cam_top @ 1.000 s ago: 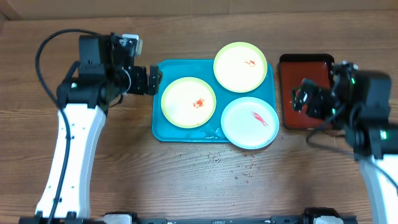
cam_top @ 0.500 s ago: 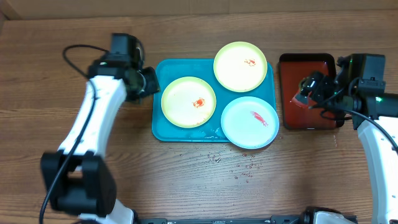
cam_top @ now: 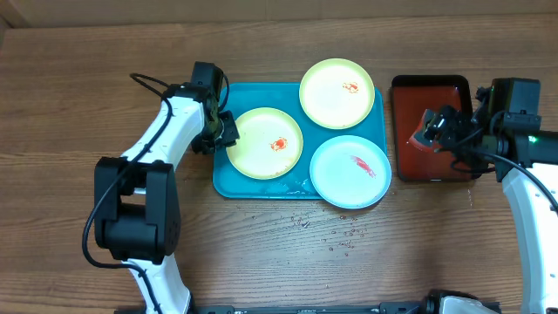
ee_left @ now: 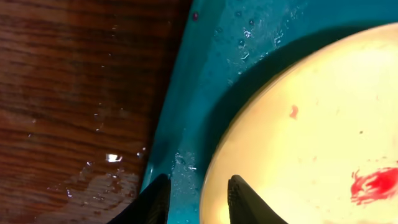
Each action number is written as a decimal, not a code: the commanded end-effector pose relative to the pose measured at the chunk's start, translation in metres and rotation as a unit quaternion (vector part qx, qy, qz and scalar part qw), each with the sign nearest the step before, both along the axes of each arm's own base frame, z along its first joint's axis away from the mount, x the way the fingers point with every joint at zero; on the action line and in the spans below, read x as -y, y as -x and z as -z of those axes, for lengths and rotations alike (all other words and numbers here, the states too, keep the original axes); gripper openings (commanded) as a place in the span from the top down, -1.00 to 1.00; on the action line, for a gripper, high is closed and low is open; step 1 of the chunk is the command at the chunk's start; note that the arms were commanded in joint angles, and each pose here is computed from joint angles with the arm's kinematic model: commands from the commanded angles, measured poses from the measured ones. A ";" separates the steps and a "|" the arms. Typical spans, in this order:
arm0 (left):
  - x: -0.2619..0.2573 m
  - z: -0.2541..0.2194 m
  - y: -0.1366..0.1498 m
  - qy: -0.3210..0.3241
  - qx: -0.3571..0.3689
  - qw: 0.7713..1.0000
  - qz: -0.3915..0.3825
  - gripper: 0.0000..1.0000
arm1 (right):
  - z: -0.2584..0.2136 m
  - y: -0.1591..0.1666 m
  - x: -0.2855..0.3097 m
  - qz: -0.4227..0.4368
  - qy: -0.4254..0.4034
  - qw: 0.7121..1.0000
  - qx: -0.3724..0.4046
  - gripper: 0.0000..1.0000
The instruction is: Clean dirty plates on tray and stack at the side
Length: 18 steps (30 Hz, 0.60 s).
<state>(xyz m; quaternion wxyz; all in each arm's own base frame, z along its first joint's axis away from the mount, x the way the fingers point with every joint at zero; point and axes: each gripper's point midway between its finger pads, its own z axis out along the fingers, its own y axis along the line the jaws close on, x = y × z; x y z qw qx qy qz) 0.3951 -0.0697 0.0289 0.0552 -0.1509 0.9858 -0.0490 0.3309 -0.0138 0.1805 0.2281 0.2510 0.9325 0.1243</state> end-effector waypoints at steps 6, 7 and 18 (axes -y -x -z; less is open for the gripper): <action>0.010 0.032 0.002 0.010 -0.029 0.999 0.037 0.41 | -0.007 0.001 0.007 0.009 0.015 1.000 0.002 -0.78; 0.013 0.036 0.002 0.011 -0.031 0.999 0.039 0.42 | -0.007 0.001 0.007 0.009 0.015 1.000 0.002 -0.78; 0.019 0.043 -0.009 0.018 -0.013 0.999 0.044 0.92 | -0.001 0.000 0.017 0.055 0.013 0.998 -0.011 -0.58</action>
